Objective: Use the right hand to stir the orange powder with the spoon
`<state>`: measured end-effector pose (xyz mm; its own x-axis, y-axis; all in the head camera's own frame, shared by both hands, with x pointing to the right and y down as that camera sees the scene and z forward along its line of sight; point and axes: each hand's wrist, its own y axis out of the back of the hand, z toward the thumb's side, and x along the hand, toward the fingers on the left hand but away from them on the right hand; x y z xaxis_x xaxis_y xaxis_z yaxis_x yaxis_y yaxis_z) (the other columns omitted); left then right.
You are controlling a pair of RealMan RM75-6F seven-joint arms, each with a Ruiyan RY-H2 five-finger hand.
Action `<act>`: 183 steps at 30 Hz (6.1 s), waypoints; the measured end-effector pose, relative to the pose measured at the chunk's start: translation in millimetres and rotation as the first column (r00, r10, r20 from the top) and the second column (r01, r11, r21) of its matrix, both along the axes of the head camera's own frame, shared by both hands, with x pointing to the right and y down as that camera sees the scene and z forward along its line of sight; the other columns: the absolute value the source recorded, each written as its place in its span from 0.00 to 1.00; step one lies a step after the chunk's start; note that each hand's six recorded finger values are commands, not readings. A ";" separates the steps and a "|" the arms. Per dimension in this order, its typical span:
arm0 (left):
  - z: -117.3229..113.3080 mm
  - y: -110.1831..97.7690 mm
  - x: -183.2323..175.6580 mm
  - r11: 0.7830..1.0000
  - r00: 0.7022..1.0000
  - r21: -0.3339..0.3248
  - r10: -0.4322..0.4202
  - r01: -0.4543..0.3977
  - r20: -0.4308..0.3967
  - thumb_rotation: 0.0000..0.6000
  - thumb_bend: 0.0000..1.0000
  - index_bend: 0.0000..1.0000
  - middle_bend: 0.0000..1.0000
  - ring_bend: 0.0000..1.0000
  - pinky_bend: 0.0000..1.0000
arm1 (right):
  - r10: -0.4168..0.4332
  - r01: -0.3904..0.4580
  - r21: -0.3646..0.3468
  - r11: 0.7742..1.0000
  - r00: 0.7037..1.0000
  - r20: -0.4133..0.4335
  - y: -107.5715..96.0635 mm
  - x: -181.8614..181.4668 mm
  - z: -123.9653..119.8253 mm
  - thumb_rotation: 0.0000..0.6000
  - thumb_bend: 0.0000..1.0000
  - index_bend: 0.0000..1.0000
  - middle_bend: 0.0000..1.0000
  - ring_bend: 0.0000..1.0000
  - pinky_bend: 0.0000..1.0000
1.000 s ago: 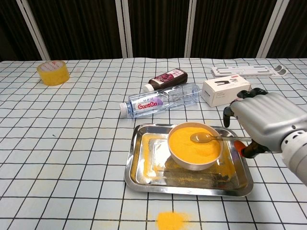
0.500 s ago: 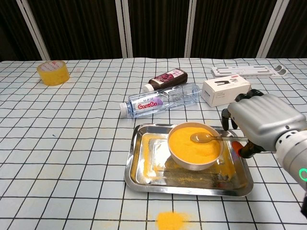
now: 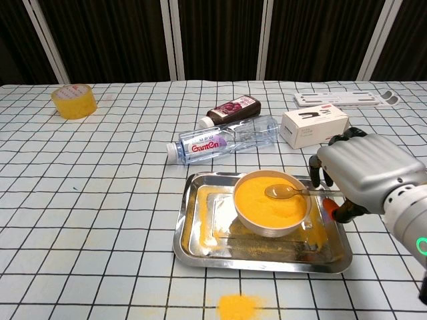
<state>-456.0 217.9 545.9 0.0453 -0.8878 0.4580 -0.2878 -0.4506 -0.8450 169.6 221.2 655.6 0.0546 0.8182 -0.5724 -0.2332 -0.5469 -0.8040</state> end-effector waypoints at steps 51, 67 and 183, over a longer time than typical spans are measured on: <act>0.2 -0.1 0.1 1.000 1.000 -0.004 -0.002 0.002 -0.003 1.00 0.00 0.00 0.00 0.00 0.00 | 0.002 -0.002 0.003 1.000 1.000 0.003 1.1 1.2 1.3 1.00 0.56 0.48 0.46 0.18 0.00; 0.4 -0.2 0.1 1.000 1.000 -0.006 -0.004 0.004 -0.002 1.00 0.00 0.00 0.00 0.00 0.00 | 0.000 0.000 0.010 1.000 1.000 0.016 1.3 1.8 -0.6 1.00 0.56 0.41 0.46 0.17 0.00; 0.8 0.0 1.1 1.000 1.000 -0.011 -0.006 0.006 -0.005 1.00 0.00 0.00 0.00 0.00 0.00 | -0.015 0.013 0.069 0.998 1.000 0.024 0.0 9.6 -7.8 1.00 0.90 0.77 0.69 0.36 0.00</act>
<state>-455.0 217.9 546.7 0.0428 -0.8831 0.4672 -0.2947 -0.4580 -0.8387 179.2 221.2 647.8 0.0797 0.8544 -0.5134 -0.2207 -0.4872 -0.8450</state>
